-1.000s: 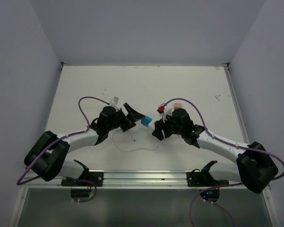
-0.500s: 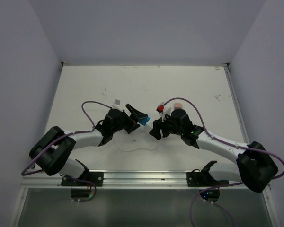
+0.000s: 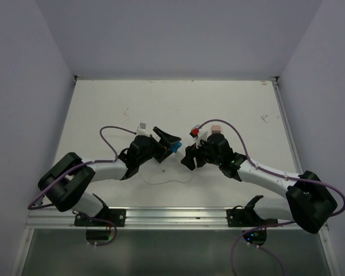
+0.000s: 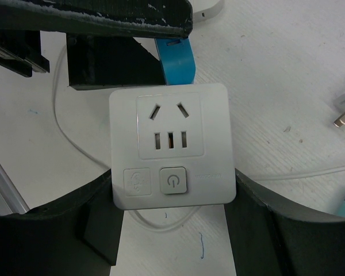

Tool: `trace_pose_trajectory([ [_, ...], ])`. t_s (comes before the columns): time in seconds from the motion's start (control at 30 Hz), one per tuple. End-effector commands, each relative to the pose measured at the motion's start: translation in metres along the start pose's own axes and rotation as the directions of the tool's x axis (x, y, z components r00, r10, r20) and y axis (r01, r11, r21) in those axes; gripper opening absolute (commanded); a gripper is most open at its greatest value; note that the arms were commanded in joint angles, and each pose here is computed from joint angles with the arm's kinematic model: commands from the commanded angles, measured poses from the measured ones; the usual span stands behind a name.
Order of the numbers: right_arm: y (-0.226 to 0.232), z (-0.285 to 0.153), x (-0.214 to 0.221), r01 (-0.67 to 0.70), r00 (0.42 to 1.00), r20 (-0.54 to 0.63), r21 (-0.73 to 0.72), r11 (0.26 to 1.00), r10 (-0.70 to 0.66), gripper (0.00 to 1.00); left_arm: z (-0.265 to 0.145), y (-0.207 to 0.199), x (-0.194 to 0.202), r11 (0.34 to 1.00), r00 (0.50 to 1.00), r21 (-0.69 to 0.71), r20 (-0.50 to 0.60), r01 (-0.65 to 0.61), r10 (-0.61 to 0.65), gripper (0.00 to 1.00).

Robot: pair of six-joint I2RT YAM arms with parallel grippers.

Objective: Pull the plug off the socket

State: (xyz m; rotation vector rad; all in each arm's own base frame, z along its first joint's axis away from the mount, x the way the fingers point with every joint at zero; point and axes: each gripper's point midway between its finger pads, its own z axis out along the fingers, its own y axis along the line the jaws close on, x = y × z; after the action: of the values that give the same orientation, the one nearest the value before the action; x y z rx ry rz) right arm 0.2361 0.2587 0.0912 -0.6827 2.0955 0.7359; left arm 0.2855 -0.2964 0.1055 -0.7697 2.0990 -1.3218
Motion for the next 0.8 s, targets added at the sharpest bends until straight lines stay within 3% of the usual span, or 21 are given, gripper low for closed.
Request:
trace_pose_trajectory([
  [0.0,0.008,0.002,-0.026,0.011,0.995,0.099,-0.026,1.0,-0.009,0.0,0.004,-0.01,-0.004,1.0,0.999,0.028,0.048,0.013,-0.014,0.99],
  [0.13,0.01,0.002,-0.027,0.009,0.995,0.101,-0.03,1.0,-0.006,0.0,0.007,-0.01,-0.002,1.0,0.999,0.026,0.05,0.005,-0.006,0.96],
  [0.3,0.012,0.002,-0.028,0.002,0.994,0.11,-0.035,0.999,0.002,0.0,0.007,-0.008,-0.001,1.0,0.998,0.027,0.059,0.006,-0.008,0.83],
  [0.6,0.011,0.002,-0.017,-0.011,0.996,0.091,-0.037,0.999,0.014,0.0,0.004,-0.004,-0.009,0.999,0.993,0.027,0.112,0.018,-0.021,0.43],
  [0.77,0.009,-0.002,-0.011,0.001,0.997,0.079,-0.03,1.0,0.001,0.0,0.003,0.003,-0.017,0.999,0.988,0.013,0.153,0.035,-0.036,0.29],
])
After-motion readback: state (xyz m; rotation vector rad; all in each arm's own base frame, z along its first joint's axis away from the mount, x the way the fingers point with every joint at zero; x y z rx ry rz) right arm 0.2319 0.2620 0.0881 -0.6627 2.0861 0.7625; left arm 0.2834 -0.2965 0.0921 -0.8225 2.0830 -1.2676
